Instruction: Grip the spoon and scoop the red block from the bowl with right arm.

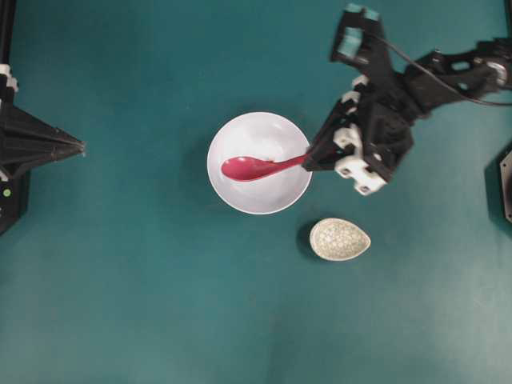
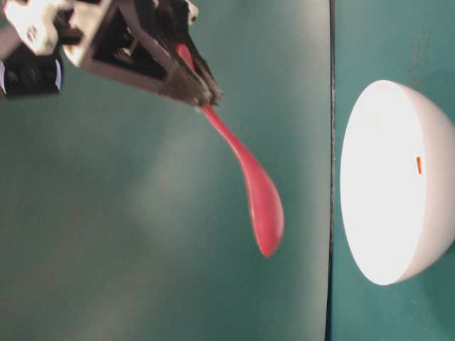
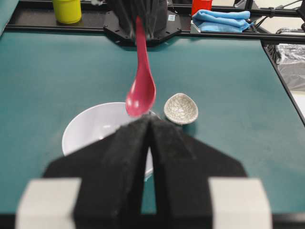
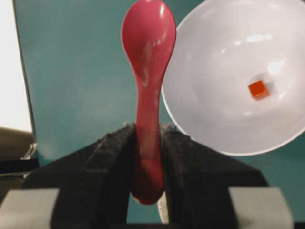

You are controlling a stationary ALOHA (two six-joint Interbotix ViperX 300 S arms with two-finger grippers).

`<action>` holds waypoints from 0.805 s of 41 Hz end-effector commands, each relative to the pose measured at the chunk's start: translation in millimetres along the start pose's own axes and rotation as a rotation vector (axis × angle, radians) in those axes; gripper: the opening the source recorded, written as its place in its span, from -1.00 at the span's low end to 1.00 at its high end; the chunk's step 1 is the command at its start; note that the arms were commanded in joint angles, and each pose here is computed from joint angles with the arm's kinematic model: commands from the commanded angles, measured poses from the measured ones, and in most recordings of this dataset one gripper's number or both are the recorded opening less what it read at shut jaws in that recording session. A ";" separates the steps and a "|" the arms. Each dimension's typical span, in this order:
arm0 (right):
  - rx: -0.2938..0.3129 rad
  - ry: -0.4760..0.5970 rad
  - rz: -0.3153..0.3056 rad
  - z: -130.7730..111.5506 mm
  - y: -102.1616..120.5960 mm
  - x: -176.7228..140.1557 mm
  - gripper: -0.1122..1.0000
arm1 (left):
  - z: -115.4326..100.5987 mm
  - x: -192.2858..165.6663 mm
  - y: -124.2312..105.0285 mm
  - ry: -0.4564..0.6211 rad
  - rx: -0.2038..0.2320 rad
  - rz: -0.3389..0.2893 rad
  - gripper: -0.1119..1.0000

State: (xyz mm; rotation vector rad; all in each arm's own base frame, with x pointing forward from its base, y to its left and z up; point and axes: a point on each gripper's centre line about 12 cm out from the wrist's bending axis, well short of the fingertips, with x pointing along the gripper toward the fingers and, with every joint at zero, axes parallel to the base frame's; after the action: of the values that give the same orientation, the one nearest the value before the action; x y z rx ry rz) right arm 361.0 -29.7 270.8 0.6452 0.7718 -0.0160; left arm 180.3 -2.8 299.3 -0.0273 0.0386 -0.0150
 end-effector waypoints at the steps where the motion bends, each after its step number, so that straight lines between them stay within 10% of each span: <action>1: -0.009 0.019 -0.014 15.6 6.1 -0.3 -0.35 | 11.6 0.8 0.0 -0.026 0.009 0.001 -0.80; 16: 0.011 0.320 -0.229 25.2 -3.9 20.6 -0.36 | 11.8 0.5 0.2 -0.028 0.020 0.003 -0.80; 33: -0.057 0.437 -0.320 17.5 -11.6 25.6 -0.35 | 12.1 0.2 -0.1 -0.029 0.028 0.001 -0.80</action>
State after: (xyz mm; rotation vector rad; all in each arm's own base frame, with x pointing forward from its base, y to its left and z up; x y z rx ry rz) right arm 386.0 -42.8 246.4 0.4874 1.3074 -0.1524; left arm 180.1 -2.8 300.2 -0.0043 0.0353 -0.0155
